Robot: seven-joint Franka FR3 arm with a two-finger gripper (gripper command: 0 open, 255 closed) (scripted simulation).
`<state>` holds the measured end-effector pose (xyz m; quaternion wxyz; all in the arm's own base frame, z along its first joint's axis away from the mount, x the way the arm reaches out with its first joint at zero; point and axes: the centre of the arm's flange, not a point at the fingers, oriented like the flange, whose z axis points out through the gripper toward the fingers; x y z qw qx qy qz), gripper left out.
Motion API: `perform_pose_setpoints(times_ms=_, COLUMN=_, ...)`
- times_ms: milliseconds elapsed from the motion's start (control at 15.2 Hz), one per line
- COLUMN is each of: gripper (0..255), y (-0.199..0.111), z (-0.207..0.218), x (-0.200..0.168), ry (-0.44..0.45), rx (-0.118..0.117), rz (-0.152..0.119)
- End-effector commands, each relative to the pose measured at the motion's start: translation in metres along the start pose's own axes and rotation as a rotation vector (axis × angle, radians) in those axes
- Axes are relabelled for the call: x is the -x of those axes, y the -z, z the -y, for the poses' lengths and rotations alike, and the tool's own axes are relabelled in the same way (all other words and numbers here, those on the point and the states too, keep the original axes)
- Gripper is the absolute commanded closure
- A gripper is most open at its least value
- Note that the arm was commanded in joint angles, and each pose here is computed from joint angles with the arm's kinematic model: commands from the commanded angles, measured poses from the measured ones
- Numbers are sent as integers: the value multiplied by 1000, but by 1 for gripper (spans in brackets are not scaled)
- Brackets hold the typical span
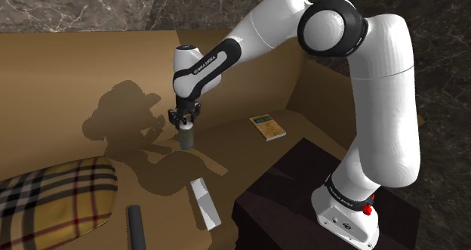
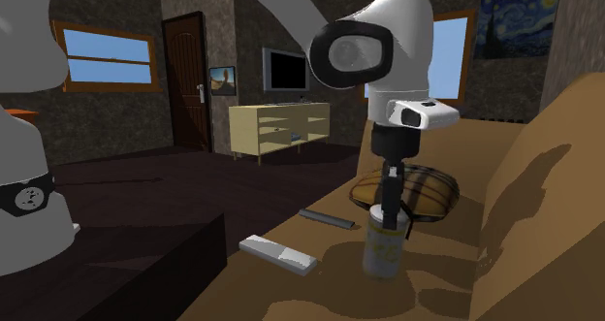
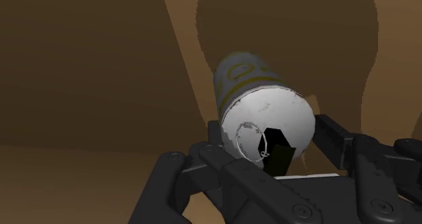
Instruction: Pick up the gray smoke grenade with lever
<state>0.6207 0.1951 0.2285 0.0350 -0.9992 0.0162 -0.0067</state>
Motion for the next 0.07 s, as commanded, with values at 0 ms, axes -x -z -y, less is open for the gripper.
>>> perform_pose_setpoints(times_ms=0, gripper=255, y=3, z=0, x=0, ry=0, rx=0, rz=0)
